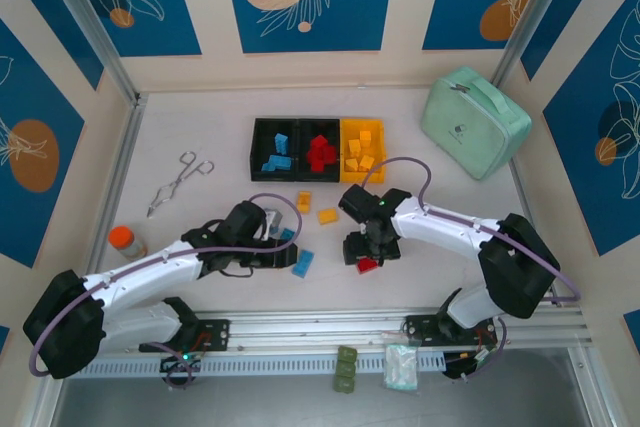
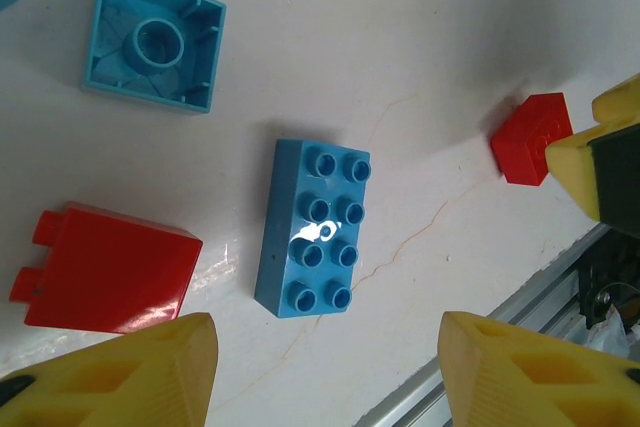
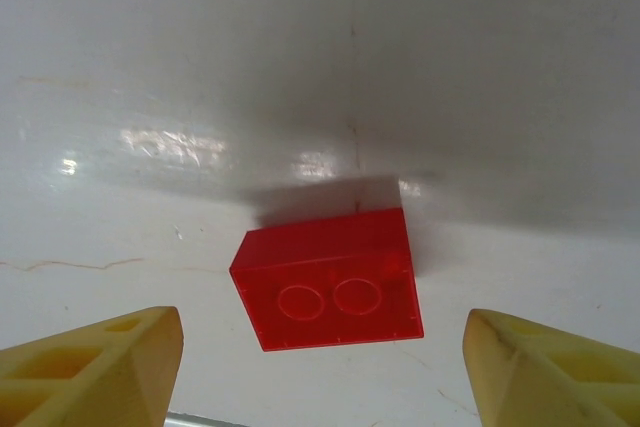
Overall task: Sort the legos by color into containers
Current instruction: Pick up the lego from the bottom-center of the table, then place the lego in the container.
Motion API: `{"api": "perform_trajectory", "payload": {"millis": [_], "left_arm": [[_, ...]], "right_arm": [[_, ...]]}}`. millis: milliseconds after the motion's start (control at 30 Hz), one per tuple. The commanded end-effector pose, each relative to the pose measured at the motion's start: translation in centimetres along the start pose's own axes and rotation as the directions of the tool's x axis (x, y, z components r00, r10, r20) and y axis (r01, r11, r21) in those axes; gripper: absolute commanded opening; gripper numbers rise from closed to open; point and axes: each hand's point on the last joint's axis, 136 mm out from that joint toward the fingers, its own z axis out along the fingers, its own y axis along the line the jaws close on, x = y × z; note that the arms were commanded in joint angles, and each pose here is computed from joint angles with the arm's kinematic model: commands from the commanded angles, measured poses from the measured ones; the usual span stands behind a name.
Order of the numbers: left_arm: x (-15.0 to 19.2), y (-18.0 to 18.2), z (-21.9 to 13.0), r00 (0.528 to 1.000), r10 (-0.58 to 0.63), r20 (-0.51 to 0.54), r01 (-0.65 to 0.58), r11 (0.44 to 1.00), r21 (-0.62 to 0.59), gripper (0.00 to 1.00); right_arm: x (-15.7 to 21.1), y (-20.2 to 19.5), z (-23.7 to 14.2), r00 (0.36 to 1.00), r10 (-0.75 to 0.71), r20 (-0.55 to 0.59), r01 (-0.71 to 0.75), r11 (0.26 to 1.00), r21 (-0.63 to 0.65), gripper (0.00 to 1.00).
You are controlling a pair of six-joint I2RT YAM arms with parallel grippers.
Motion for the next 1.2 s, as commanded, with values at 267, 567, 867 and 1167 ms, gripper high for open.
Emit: {"api": "perform_trajectory", "payload": {"millis": [267, 567, 867, 1167], "left_arm": [[1.1, 0.6, 0.9, 1.0, -0.015, -0.023, 0.015, 1.0, -0.016, 0.6], [1.3, 1.1, 0.6, 1.0, -0.025, -0.001, 0.025, 0.999, -0.033, 0.6], [-0.2, 2.9, -1.2, 0.988, -0.086, 0.132, 0.103, 0.986, -0.131, 0.61], [-0.7, 3.0, -1.9, 0.978, -0.11, 0.175, 0.134, 0.982, -0.13, 0.6]], "right_arm": [[1.2, 0.4, 2.4, 0.998, 0.021, -0.051, -0.019, 0.999, 0.042, 0.63], [0.0, 0.9, 0.0, 1.0, -0.002, 0.004, 0.002, 0.999, 0.037, 0.48], [-5.0, 3.4, -4.8, 0.992, -0.022, 0.127, 0.032, 0.996, -0.077, 0.47], [-14.3, 5.8, -8.0, 0.971, -0.001, 0.239, 0.042, 0.985, -0.167, 0.45]]}}
